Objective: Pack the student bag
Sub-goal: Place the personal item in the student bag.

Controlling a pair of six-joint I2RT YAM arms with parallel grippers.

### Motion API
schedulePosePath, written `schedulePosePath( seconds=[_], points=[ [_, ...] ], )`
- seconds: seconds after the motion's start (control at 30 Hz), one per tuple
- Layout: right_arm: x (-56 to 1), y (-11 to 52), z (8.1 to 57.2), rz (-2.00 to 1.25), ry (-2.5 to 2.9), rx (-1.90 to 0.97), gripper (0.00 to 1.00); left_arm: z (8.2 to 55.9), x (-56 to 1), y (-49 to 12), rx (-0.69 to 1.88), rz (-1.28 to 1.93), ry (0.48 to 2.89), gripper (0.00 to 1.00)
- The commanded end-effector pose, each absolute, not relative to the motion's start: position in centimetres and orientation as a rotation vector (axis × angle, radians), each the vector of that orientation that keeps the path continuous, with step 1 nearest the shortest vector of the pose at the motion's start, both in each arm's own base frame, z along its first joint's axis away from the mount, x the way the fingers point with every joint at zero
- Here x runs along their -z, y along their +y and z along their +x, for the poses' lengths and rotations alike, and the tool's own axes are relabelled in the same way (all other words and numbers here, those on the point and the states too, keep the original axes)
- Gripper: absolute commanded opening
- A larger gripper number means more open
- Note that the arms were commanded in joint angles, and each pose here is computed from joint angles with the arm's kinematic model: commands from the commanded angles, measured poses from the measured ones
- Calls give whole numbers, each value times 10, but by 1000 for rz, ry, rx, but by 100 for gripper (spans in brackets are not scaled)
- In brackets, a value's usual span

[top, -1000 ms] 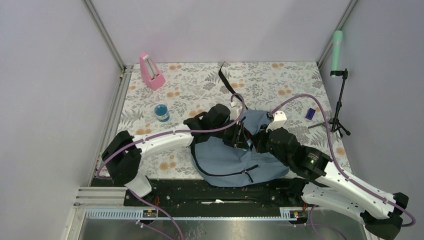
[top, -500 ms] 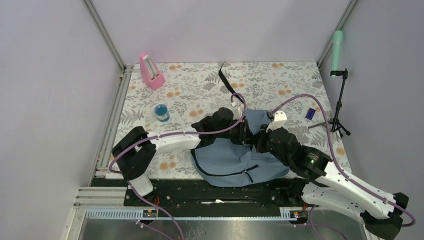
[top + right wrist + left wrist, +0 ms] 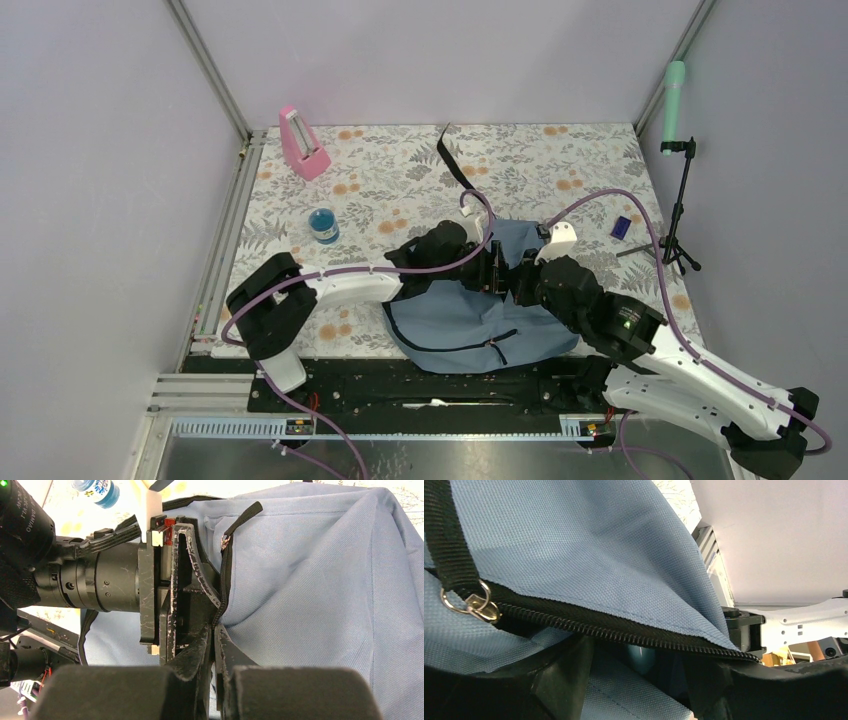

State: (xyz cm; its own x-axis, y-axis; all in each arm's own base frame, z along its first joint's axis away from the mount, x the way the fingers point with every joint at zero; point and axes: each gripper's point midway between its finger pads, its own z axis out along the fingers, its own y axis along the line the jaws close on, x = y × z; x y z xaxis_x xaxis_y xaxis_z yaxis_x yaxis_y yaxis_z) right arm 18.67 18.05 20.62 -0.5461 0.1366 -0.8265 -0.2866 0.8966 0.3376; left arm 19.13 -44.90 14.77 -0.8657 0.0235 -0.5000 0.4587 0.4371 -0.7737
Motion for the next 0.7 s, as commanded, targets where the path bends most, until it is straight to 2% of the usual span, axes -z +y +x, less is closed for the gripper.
schedulePosePath(
  seconds=[0.0, 0.4, 0.53, 0.67],
  points=[
    [-261, 200, 191, -41, 1934, -736, 6, 197, -189, -456, 1451, 450, 2098, 67],
    [-263, 195, 191, -27, 1919, -734, 6, 209, -187, -393, 1112, 478, 2023, 70],
    [-262, 196, 191, -32, 1924, -727, 6, 218, -198, -362, 1011, 382, 1942, 72],
    [-261, 197, 192, -31, 1927, -726, 6, 227, -211, -328, 901, 296, 1875, 82]
  ],
)
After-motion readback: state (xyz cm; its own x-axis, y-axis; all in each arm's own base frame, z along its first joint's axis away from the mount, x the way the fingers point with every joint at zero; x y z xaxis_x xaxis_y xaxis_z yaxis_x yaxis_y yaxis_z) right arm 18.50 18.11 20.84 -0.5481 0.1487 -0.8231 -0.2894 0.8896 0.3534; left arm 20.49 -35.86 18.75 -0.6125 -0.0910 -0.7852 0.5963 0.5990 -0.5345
